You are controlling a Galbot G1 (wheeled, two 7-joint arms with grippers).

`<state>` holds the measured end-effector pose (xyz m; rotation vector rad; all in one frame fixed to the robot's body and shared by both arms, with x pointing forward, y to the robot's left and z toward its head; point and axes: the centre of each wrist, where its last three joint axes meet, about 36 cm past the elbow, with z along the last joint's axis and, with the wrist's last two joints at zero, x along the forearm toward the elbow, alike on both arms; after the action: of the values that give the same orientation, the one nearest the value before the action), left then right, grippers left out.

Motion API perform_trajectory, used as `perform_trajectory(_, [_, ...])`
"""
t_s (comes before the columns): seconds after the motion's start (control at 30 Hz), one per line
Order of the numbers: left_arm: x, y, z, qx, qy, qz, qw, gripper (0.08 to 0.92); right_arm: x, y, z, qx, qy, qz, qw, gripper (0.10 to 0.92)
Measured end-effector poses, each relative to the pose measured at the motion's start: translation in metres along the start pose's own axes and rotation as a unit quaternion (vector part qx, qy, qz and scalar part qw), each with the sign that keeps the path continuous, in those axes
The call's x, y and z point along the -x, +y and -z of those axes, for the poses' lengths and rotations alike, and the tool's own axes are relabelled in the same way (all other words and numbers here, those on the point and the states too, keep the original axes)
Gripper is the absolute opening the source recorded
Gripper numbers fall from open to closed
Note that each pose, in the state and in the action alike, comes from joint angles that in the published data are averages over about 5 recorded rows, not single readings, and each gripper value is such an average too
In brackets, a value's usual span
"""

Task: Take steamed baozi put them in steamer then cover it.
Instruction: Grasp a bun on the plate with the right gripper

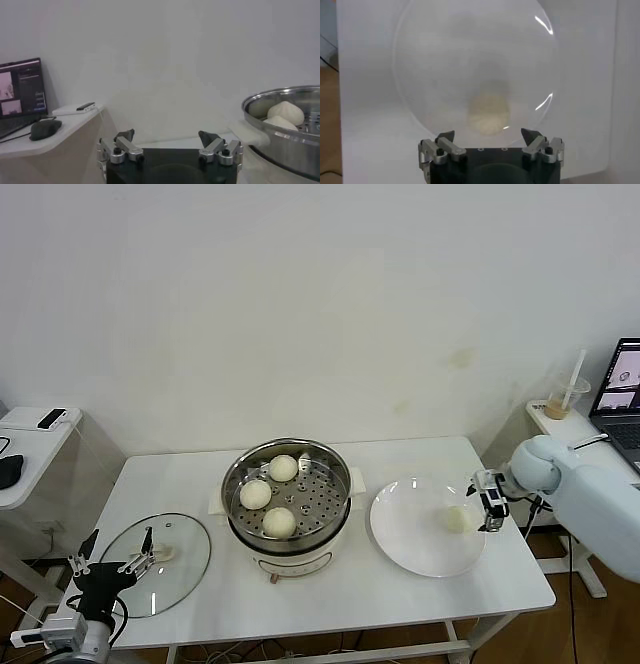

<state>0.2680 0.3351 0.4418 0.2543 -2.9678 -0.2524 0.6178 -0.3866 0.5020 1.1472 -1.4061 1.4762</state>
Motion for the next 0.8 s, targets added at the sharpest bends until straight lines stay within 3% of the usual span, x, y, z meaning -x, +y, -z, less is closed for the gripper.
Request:
perform_trajectory(0.57, [0.002,0.006,-0.005,0.000,0.008,0.009,1.000,0.823,0.054,-0.011,0.013,0.018,0.007,0.012,1.000,0.820])
perform_trajectory(0.8, [0.002,0.006,-0.005,0.000,0.006,0.013,1.000,0.823,0.062,-0.011,0.017,0.024,0.010,0.014,1.000,0.701])
